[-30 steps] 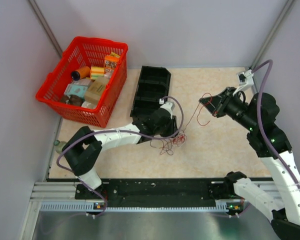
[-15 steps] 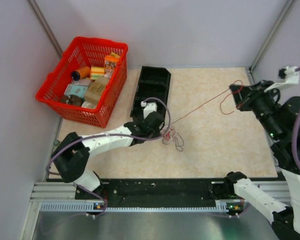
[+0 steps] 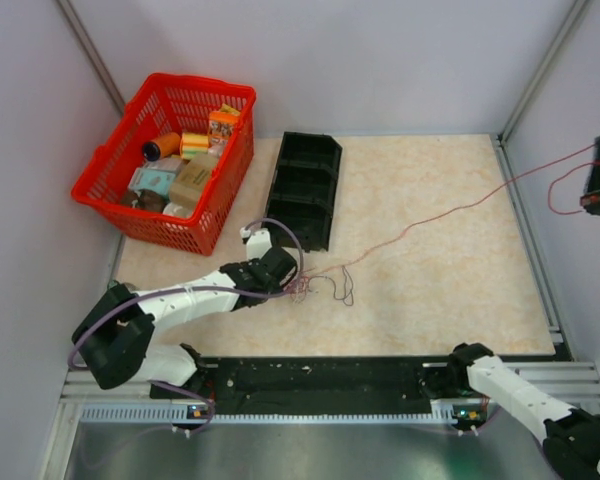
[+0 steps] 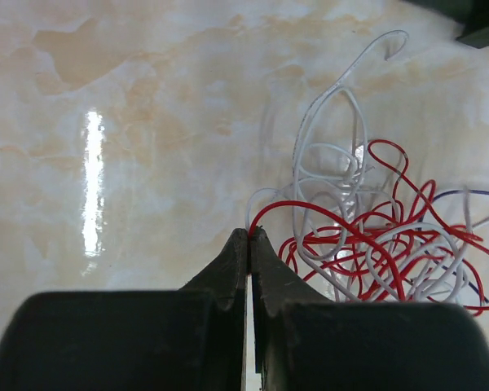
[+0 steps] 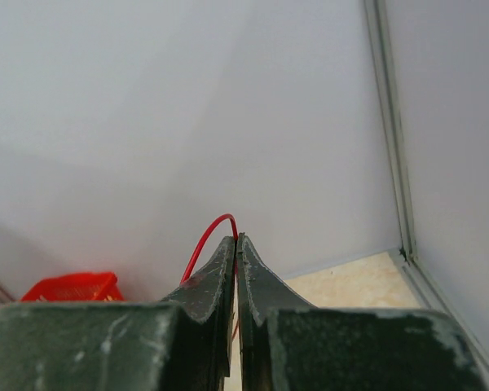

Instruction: Untangle the cables

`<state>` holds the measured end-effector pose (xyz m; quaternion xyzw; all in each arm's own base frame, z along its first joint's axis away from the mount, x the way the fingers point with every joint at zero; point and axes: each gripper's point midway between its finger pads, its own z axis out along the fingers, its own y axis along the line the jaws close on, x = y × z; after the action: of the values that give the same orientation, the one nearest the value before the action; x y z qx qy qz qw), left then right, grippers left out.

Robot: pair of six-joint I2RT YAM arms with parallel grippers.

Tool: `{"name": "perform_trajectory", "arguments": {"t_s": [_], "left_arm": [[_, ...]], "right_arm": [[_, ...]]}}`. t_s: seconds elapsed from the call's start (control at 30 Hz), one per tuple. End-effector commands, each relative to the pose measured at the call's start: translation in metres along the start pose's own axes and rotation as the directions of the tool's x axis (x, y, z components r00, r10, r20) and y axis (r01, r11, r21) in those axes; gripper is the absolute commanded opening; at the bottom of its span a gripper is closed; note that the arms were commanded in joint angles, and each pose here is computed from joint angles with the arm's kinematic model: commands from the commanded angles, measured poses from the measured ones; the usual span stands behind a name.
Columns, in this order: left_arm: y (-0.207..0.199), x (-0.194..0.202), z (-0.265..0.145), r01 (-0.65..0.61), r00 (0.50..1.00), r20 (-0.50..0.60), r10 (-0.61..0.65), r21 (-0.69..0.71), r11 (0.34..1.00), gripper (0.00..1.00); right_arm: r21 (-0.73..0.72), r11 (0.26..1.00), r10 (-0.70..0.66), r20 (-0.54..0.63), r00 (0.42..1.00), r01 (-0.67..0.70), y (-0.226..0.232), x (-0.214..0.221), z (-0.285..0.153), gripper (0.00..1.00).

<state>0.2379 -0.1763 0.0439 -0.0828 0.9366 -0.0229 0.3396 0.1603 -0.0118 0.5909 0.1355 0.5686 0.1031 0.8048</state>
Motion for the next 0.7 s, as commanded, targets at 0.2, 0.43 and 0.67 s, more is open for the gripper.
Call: {"name": "perform_trajectory", "arguments": {"t_s": [0.2, 0.43, 0.67], "left_arm": [[0.022, -0.004, -0.003, 0.045, 0.998, 0.041, -0.044, -0.038, 0.998, 0.0], [0.003, -0.02, -0.025, 0.032, 0.996, 0.083, -0.043, 0.127, 0.991, 0.0], [-0.002, -0.033, -0.048, -0.001, 0.991, 0.134, -0.03, 0.222, 0.975, 0.0]], "right_arm": [[-0.076, 0.997, 0.034, 0.213, 0.976, -0.018, 0.023, -0.097, 0.0, 0.0], [-0.116, 0.993, 0.019, 0.0, 1.0, -0.019, 0.034, 0.001, 0.026, 0.0], [-0.1, 0.995, -0.013, -0.104, 0.994, 0.002, 0.032, 0.054, 0.039, 0.0]]}}
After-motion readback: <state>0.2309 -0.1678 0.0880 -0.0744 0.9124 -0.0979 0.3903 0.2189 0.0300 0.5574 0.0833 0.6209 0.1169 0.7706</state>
